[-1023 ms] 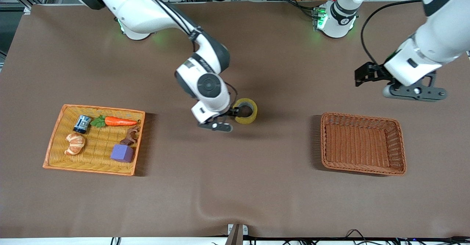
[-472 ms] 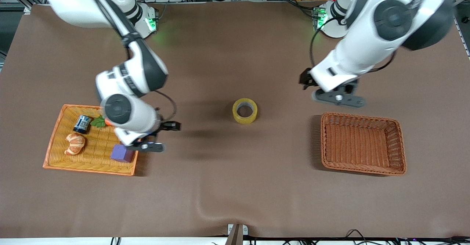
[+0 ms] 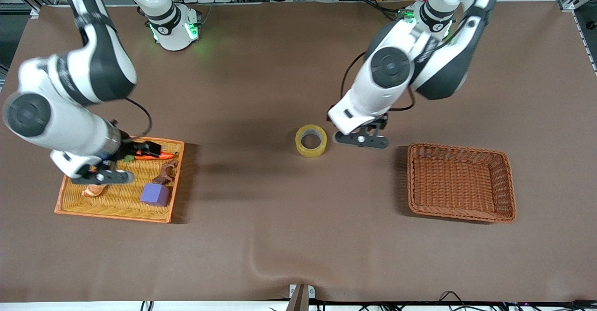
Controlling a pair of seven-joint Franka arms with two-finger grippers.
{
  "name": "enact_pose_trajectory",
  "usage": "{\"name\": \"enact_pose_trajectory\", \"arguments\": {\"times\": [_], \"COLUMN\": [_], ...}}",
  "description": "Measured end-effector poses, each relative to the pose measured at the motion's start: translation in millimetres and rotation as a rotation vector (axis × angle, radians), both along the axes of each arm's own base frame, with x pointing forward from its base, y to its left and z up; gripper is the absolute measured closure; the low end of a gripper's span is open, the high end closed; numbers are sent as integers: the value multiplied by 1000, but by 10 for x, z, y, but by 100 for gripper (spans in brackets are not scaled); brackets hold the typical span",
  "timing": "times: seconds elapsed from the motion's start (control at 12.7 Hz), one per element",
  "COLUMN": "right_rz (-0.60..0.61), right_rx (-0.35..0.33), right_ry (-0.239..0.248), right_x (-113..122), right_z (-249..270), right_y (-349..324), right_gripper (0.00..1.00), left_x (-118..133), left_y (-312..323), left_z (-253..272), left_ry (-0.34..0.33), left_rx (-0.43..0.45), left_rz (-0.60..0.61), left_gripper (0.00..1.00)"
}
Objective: Transfer tape with both arms
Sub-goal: 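Reach the left gripper to the tape while the right gripper withdraws, then grasp the tape roll's rim with the left gripper and lift it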
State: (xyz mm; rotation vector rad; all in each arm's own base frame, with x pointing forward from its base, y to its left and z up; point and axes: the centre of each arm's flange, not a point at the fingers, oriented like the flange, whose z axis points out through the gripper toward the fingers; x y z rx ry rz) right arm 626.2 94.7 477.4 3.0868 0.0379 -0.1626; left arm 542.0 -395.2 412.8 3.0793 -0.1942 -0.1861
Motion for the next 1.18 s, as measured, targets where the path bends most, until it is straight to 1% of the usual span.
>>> {"name": "enact_pose_trajectory", "arguments": {"times": [0.16,0.39,0.47,0.71,0.87,0.94,1.18], "right_rz": [21,23,17,10,7,3,-17], "right_rx": [-4,51,56,55,55,55,55], "right_ry": [-33,-55,-67,-121,-153,-160,-147], "right_x": [-136,-295,-370,-659,-810,-844,-851], "right_z": [383,782,923,1422,1647,1685,1633], "right_y": [-216,-816,-952,-1028,-1053,-1070,-1097], "right_gripper": [0,0,0,0,0,0,0], "left_x": [-38,-42,-38,-44,-87,-117,-214], "left_y": [-197,-282,-281,-309,-380,-414,-540], "left_z": [-365,-936,-1109,-1476,-1594,-1638,-1809], "left_ry": [17,67,84,120,122,124,123], "left_rx": [9,39,50,45,48,52,52], "left_rz": [29,55,60,81,106,112,124], "left_gripper": [0,0,0,0,0,0,0]}}
